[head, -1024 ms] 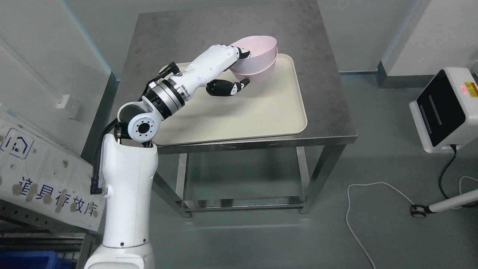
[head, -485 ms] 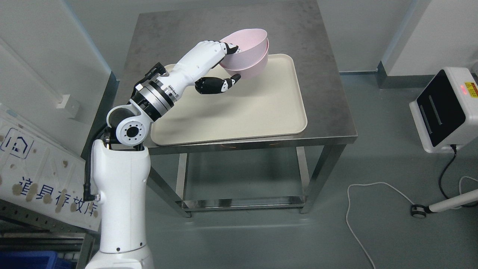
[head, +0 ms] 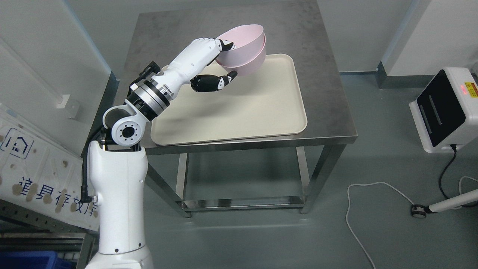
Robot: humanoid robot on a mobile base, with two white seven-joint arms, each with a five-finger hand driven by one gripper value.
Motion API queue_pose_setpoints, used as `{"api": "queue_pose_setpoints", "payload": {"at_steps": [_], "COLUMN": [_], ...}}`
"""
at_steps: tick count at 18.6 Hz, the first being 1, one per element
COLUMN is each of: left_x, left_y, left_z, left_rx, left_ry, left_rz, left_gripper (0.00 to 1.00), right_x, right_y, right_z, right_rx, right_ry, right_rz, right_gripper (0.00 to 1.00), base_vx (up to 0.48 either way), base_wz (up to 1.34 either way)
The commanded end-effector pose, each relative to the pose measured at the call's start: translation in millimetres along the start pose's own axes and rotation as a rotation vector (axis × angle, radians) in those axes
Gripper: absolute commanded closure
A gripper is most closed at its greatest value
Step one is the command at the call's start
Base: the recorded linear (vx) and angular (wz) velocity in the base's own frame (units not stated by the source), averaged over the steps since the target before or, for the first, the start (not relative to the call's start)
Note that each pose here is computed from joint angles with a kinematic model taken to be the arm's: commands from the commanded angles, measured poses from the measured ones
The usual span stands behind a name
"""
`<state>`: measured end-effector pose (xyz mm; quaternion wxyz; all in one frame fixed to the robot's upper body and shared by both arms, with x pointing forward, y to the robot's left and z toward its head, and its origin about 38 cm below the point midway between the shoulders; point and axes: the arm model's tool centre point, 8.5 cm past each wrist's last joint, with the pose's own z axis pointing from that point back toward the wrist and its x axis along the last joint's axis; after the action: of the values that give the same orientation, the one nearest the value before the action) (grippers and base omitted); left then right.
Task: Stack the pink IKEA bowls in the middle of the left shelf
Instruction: 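Lift the stacked pink bowls off the tray with the left hand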
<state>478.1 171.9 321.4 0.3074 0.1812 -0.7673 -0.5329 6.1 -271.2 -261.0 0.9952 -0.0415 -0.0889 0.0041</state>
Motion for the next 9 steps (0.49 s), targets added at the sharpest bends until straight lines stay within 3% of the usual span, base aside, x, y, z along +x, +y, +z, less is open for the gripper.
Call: {"api": "queue_pose_setpoints", "payload": {"at_steps": [1, 9], "left_x": [-5.3, -6.9], "left_y": [8.7, 13.7], "left_z": [7.9, 8.4], "left_rx": [0.018, 0.029], "left_ry": [0.017, 0.024], "left_rz": [-0.011, -0.010], "left_gripper": [0.99, 0.99], "right_x": [0.0, 0.0], "right_y": [-11.4, -11.4], "right_z": [0.2, 0.2], "right_rx": [-0.017, -0.017], "right_ry": [0.000, 0.000], "right_rz": [0.001, 0.001], "right_gripper": [0.00, 0.00], "base_vx": [0.000, 0.000], "base_wz": [0.00, 0.00]}}
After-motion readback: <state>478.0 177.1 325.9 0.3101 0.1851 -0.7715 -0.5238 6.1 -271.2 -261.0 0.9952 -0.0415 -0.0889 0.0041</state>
